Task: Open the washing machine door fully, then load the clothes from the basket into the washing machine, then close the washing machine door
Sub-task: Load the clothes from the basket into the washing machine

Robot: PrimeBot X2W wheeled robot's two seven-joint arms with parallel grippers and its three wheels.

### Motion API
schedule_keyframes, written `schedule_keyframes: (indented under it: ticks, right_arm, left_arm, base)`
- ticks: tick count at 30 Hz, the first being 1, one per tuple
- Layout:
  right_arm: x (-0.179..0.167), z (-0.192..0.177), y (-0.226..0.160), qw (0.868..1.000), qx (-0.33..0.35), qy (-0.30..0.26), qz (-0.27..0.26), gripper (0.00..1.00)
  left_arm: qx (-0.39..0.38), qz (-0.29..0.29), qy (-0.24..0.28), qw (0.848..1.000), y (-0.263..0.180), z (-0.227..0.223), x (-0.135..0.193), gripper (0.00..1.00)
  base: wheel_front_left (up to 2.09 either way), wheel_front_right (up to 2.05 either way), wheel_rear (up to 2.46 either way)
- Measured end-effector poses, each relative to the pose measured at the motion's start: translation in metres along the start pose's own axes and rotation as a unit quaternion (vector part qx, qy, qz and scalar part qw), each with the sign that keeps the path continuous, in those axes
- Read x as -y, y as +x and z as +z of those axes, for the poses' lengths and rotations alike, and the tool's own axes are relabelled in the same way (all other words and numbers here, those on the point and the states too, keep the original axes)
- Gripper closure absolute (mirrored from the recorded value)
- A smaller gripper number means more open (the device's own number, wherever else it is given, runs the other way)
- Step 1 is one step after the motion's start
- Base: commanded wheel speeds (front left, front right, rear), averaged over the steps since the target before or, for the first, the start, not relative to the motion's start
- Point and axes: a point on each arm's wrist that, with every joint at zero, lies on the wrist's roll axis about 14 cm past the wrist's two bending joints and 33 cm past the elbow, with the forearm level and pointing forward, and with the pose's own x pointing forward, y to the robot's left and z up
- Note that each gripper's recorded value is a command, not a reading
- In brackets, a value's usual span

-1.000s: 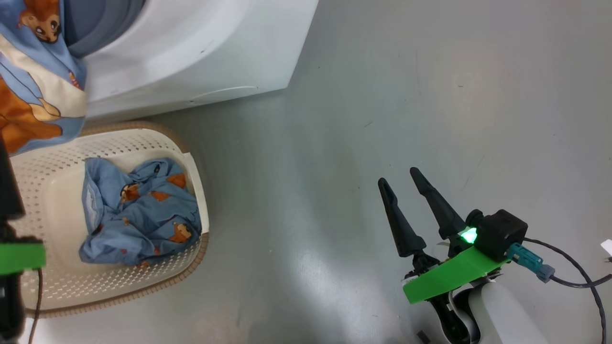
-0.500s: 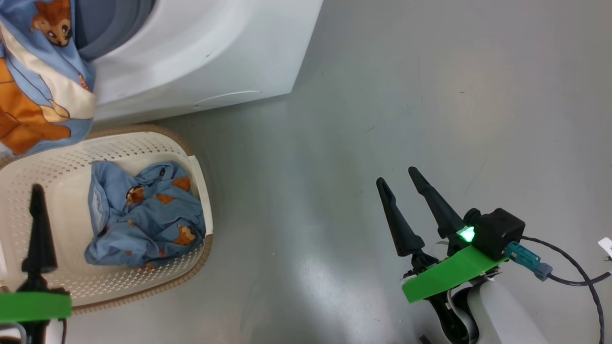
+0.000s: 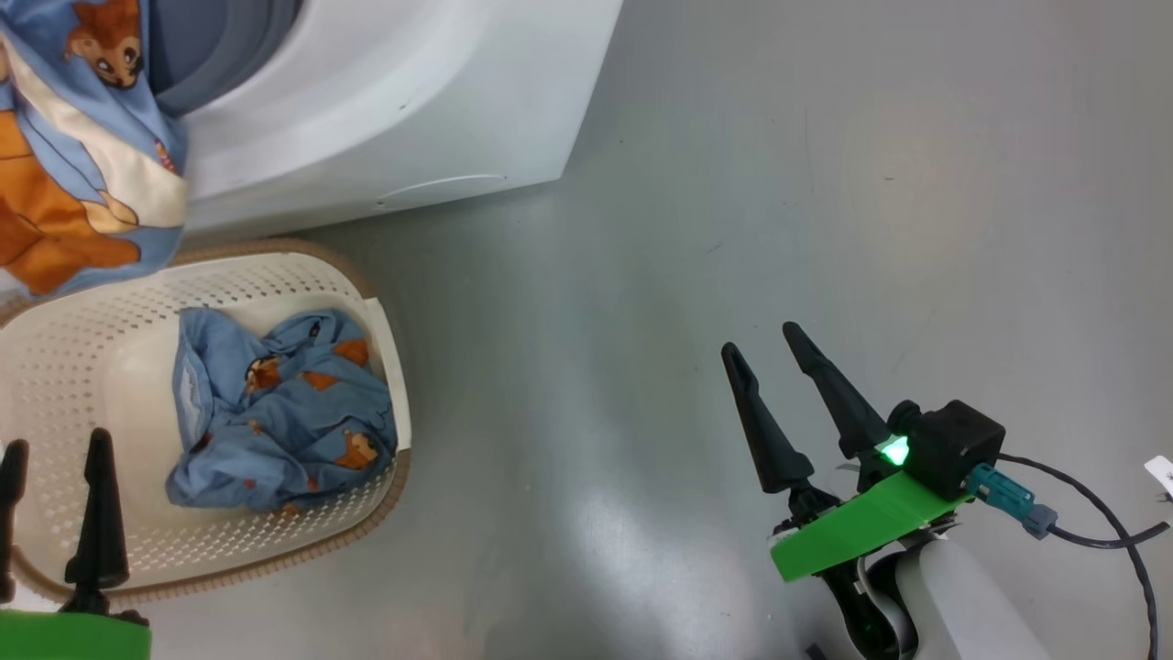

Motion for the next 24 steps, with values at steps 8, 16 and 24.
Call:
schedule_keyframes:
  ticks: [8,16,24]
  right_arm:
    - [-0.002,-0.001,0.001,1.0,-0.001,0.001,0.002,0.0]
    - [0.0,-0.001,0.0,1.0,-0.001,0.0,0.0,0.0]
    - [0.004,0.0,-0.003,1.0,-0.001,-0.001,-0.007,0.0]
  left_arm:
    - [-0.009,0.003,-0.001,1.0,-0.003,-0.005,-0.002,0.0]
    - [0.011,-0.011,-0.006,1.0,0.012,0.005,0.009,0.0]
    - [0.035,-0.035,-0.013,0.999,0.035,0.019,0.027,0.0]
  base:
    - [0.0,0.0,0.0]
    - [0.0,0.0,0.0]
    - [0.0,0.0,0.0]
